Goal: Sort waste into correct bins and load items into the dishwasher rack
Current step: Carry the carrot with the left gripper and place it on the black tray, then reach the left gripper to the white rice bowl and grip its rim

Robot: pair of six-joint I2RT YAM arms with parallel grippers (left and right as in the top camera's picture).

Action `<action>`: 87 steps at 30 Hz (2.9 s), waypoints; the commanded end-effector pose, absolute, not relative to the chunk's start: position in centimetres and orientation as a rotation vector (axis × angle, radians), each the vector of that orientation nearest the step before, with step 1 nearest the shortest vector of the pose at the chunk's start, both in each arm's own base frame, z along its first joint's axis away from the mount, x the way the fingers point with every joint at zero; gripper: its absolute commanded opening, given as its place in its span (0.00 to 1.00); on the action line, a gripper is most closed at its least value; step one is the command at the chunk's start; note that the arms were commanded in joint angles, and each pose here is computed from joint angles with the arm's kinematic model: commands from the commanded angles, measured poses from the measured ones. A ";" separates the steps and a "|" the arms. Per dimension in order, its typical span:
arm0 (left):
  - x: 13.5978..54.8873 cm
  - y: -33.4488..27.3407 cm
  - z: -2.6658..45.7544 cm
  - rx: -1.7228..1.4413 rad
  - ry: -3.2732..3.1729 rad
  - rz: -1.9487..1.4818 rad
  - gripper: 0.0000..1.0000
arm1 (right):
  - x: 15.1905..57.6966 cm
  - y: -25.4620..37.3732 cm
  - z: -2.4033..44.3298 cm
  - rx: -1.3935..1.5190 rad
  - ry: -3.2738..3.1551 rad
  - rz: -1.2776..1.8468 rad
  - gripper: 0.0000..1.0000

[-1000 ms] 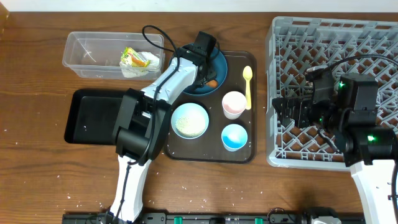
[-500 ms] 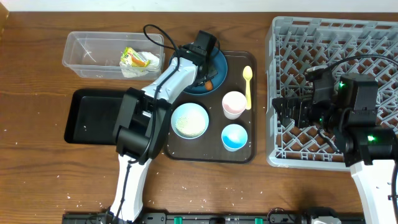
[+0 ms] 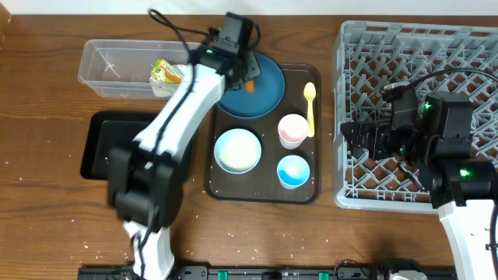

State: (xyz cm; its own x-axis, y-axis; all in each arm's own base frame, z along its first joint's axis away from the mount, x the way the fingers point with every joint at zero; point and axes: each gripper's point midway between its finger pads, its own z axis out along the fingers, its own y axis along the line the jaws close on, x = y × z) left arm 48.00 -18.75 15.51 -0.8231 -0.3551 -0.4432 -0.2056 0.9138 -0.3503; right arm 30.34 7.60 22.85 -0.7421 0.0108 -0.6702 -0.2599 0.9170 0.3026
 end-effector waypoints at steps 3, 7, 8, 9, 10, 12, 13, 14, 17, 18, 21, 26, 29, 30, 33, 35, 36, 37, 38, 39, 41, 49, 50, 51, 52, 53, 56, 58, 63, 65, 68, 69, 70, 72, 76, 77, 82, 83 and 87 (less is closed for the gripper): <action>44.8 -12.3 23.0 -0.401 2.460 -0.107 0.07 | 30.3 7.9 23.4 -0.186 2.356 0.501 0.99; 41.3 -5.9 24.5 -0.585 2.468 0.086 0.07 | 30.2 7.6 23.1 -0.174 2.373 0.480 0.99; 40.7 -4.4 24.4 -0.636 2.476 0.113 0.07 | 30.2 7.6 23.1 -0.174 2.373 0.481 0.99; 40.0 -2.8 24.2 -0.702 2.488 0.140 0.07 | 30.2 7.6 23.1 -0.174 2.373 0.481 0.99; 39.3 -1.2 23.8 -0.788 2.496 0.166 0.07 | 30.2 7.6 23.1 -0.174 2.373 0.481 0.99; 38.1 1.6 22.6 -0.960 2.500 0.203 0.08 | 30.2 7.6 23.1 -0.174 2.373 0.481 0.99; 37.4 2.9 21.8 -1.049 2.495 0.223 0.07 | 30.2 7.6 23.1 -0.174 2.373 0.481 0.99; 36.9 3.9 21.1 -1.118 2.489 0.236 0.07 | 30.2 7.6 23.1 -0.174 2.373 0.481 0.99; 34.9 6.7 18.1 -1.366 2.449 0.286 0.07 | 30.1 7.6 23.0 -0.174 2.376 0.481 0.99; 34.4 7.2 17.3 -1.428 2.433 0.299 0.08 | 30.1 7.6 23.0 -0.173 2.377 0.481 0.99; 31.8 8.5 14.1 -1.681 2.354 0.356 0.10 | 30.1 7.6 23.0 -0.173 2.377 0.481 0.99; 30.3 7.9 8.8 -1.819 2.340 0.305 0.11 | 30.1 7.6 23.0 -0.174 2.376 0.482 0.99; 30.6 7.3 6.3 -1.822 2.336 0.226 0.11 | 30.1 7.6 23.0 -0.174 2.376 0.481 0.99; 30.7 7.1 5.5 -1.824 2.327 0.203 0.11 | 30.1 7.6 23.0 -0.173 2.377 0.481 0.99; 30.4 6.9 3.7 -1.863 2.289 0.171 0.11 | 30.1 7.6 23.0 -0.173 2.378 0.481 0.99; 29.6 6.8 2.8 -1.916 2.262 0.183 0.11 | 30.1 7.6 23.0 -0.173 2.380 0.482 0.99; 29.1 6.8 2.4 -1.939 2.253 0.192 0.11 | 30.0 7.6 23.0 -0.173 2.381 0.482 0.99; 28.8 6.7 2.1 -1.948 2.252 0.198 0.11 | 30.0 7.6 23.0 -0.173 2.381 0.482 0.99; 28.5 6.7 1.8 -1.951 2.253 0.201 0.11 | 30.0 7.6 23.0 -0.173 2.381 0.482 0.99; 28.4 6.7 1.5 -1.952 2.254 0.202 0.13 | 30.0 7.6 23.0 -0.173 2.380 0.482 0.99; 28.1 6.6 1.1 -1.953 2.256 0.204 0.17 | 30.0 7.6 23.0 -0.173 2.380 0.482 0.99; 29.7 6.8 1.2 -1.848 2.277 0.152 0.33 | 30.0 7.6 23.0 -0.173 2.380 0.482 0.99; 30.3 6.9 1.5 -1.806 2.291 0.139 0.36 | 30.0 7.6 23.0 -0.173 2.380 0.482 0.99; 30.7 6.9 1.9 -1.781 2.296 0.130 0.39 | 30.0 7.6 23.0 -0.173 2.380 0.482 0.99; 31.1 7.0 2.3 -1.758 2.297 0.120 0.41 | 30.0 7.6 23.0 -0.173 2.380 0.482 0.99; 31.7 7.0 3.0 -1.724 2.301 0.106 0.42 | 30.0 7.6 23.0 -0.173 2.380 0.482 0.99; 32.9 7.0 5.3 -1.642 2.287 0.054 0.45 | 30.0 7.6 23.0 -0.173 2.380 0.482 0.99; 33.5 6.7 7.2 -1.552 2.299 -0.003 0.46 | 30.0 7.6 23.0 -0.173 2.380 0.482 0.99; 35.5 2.9 12.7 -1.035 2.422 -0.249 0.52 | 30.1 7.6 23.0 -0.173 2.380 0.482 0.99; 35.7 0.9 14.5 -0.822 2.446 -0.310 0.56 | 30.1 7.6 23.0 -0.173 2.379 0.482 0.99; 35.4 -2.1 16.1 -0.567 2.470 -0.355 0.62 | 30.1 7.6 23.0 -0.174 2.377 0.482 0.99; 35.3 -3.0 16.3 -0.517 2.479 -0.367 0.63 | 30.1 7.6 23.0 -0.174 2.376 0.482 0.99; 35.1 -4.0 16.3 -0.463 2.492 -0.381 0.63 | 30.2 7.6 23.1 -0.175 2.373 0.482 0.99; 34.8 -6.2 16.3 -0.357 2.515 -0.398 0.64 | 30.3 7.6 23.2 -0.175 2.368 0.481 0.99; 34.3 -10.2 16.2 -0.144 2.543 -0.409 0.64 | 30.4 7.6 23.3 -0.167 2.361 0.484 0.99; 34.1 -11.0 16.2 -0.109 2.547 -0.410 0.64 | 30.4 7.6 23.3 -0.164 2.359 0.485 0.99; 33.6 -13.7 15.9 0.035 2.564 -0.412 0.65 | 30.6 7.7 23.5 -0.167 2.350 0.491 0.99; 33.4 -14.2 15.5 0.085 2.572 -0.406 0.65 | 30.6 7.7 23.5 -0.169 2.348 0.493 0.99; 32.6 -16.2 13.4 0.267 2.627 -0.377 0.69 | 30.6 7.7 23.6 -0.169 2.347 0.493 0.99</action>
